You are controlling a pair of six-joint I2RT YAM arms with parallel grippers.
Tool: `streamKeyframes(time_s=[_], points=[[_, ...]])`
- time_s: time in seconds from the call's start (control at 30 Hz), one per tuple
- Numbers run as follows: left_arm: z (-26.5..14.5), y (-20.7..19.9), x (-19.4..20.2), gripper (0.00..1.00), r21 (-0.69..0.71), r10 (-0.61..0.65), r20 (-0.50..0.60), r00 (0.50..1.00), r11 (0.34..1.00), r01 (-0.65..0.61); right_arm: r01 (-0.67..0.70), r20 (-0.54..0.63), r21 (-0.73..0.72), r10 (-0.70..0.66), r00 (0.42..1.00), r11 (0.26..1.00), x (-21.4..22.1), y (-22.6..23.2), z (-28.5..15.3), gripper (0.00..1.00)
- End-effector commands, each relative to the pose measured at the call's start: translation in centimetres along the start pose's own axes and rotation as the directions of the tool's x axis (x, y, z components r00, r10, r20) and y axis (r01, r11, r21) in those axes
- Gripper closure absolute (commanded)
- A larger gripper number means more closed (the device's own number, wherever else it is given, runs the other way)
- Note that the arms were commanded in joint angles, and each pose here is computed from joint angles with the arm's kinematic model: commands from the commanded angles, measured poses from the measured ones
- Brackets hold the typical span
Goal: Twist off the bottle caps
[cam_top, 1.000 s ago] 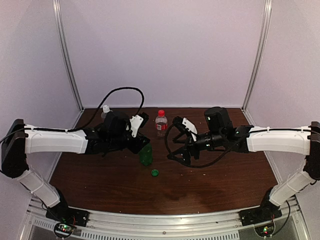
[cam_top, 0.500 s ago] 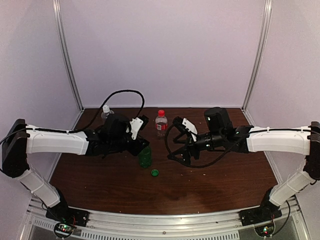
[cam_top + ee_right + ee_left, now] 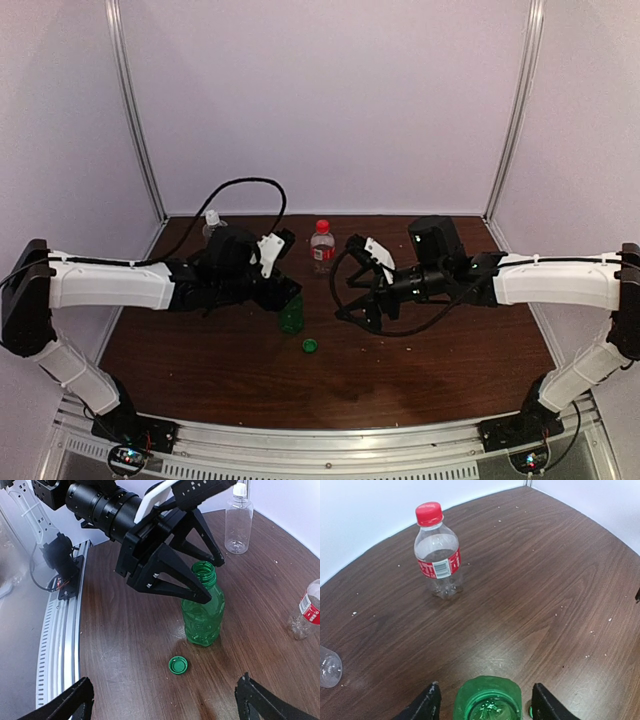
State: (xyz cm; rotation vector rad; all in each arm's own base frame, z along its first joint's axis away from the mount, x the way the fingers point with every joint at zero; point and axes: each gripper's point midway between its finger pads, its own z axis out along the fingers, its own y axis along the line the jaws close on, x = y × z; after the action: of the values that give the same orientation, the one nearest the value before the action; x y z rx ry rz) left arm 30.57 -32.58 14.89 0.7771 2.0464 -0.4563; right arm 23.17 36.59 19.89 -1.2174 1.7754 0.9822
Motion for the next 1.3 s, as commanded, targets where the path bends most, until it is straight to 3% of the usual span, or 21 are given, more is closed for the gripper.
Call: streamKeyframes(time_s=[0.0,0.2,0.6,0.97,1.27], points=[[-2.5,0.3,-3.5,0.27,-0.016,-0.011,0.113,0.994,1.000,0.013,0.006,0.018,0.034,-0.007,1.000,0.999,-0.6,-0.4,-0.7,0.00],[-6.0,1.3,-6.6,0.12,-0.058,-0.017,0.197,0.980,0.998,0.029,0.006,0.019,0.036,-0.007,1.000,0.999,-0.7,-0.4,-0.8,0.00],[-10.5,11.9,-9.5,0.07,-0.382,-0.081,0.215,0.973,0.910,0.160,0.016,0.038,0.045,-0.017,0.999,0.999,-1.6,-0.4,-1.1,0.00],[-8.9,21.5,-10.2,0.08,-0.549,-0.150,0.174,0.973,0.806,0.223,0.027,0.011,0.035,-0.028,1.000,0.999,-1.1,-0.1,-1.4,0.00],[-4.8,25.9,-8.6,0.13,-0.523,-0.229,0.106,0.968,0.815,0.250,0.024,-0.005,0.046,-0.024,1.000,0.999,-0.3,-0.3,-1.3,0.00]])
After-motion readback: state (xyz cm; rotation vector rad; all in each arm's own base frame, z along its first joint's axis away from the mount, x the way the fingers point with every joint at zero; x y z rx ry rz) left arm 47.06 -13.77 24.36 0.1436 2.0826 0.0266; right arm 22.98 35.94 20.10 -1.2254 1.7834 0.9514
